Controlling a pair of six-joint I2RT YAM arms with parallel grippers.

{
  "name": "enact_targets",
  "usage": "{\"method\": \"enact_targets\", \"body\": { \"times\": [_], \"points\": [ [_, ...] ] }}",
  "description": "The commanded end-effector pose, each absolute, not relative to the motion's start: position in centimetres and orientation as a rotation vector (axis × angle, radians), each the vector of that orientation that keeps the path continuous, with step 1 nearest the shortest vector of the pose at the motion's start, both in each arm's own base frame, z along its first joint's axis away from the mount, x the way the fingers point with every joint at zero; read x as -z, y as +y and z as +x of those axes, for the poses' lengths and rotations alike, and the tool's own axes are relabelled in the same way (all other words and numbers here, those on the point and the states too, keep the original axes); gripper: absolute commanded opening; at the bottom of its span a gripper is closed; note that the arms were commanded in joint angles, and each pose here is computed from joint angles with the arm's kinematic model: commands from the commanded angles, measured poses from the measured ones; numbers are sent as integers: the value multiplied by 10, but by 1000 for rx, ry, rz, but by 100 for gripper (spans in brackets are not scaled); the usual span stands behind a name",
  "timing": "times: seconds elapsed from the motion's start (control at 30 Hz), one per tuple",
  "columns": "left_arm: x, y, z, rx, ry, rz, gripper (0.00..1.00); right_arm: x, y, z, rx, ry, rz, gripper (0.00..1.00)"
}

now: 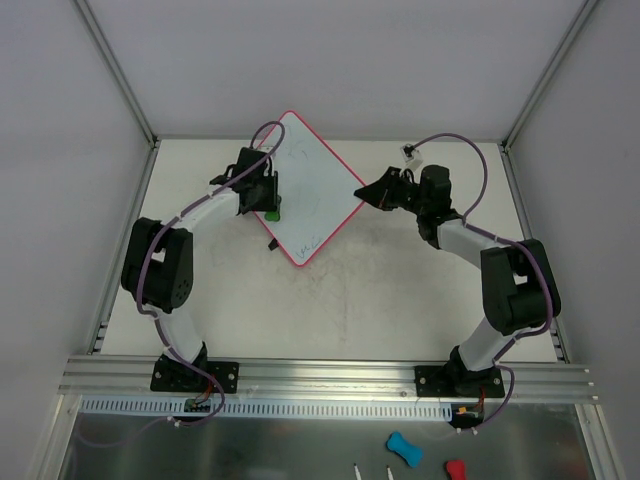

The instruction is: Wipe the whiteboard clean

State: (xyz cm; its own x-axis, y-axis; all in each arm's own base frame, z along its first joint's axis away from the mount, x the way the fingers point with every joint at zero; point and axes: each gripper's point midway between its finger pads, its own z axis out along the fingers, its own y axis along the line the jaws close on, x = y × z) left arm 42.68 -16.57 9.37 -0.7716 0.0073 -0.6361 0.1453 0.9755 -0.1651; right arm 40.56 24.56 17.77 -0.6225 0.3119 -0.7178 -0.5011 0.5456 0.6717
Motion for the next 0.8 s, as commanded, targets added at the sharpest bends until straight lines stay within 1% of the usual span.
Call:
{"method": "enact_targets", "body": {
  "times": [0.0, 0.27, 0.33, 0.47, 0.77],
  "points": [
    [-82, -176, 431, 444, 2439, 38, 0, -190, 260, 395, -1183, 1873, -273, 0],
    [-56, -166, 427, 620, 2411, -115, 0, -190, 258, 395, -1182, 1874, -271, 0],
    [-61, -169, 430, 655, 2363, -112, 0, -190, 259, 395, -1182, 1872, -274, 0],
    [-58, -180, 415, 760, 2325, -108, 0, -189, 259, 395, -1182, 1874, -273, 0],
    [-55, -198, 380, 760, 2335, -30, 0, -188, 259, 396, -1184, 1878, -270, 0]
  ]
}}
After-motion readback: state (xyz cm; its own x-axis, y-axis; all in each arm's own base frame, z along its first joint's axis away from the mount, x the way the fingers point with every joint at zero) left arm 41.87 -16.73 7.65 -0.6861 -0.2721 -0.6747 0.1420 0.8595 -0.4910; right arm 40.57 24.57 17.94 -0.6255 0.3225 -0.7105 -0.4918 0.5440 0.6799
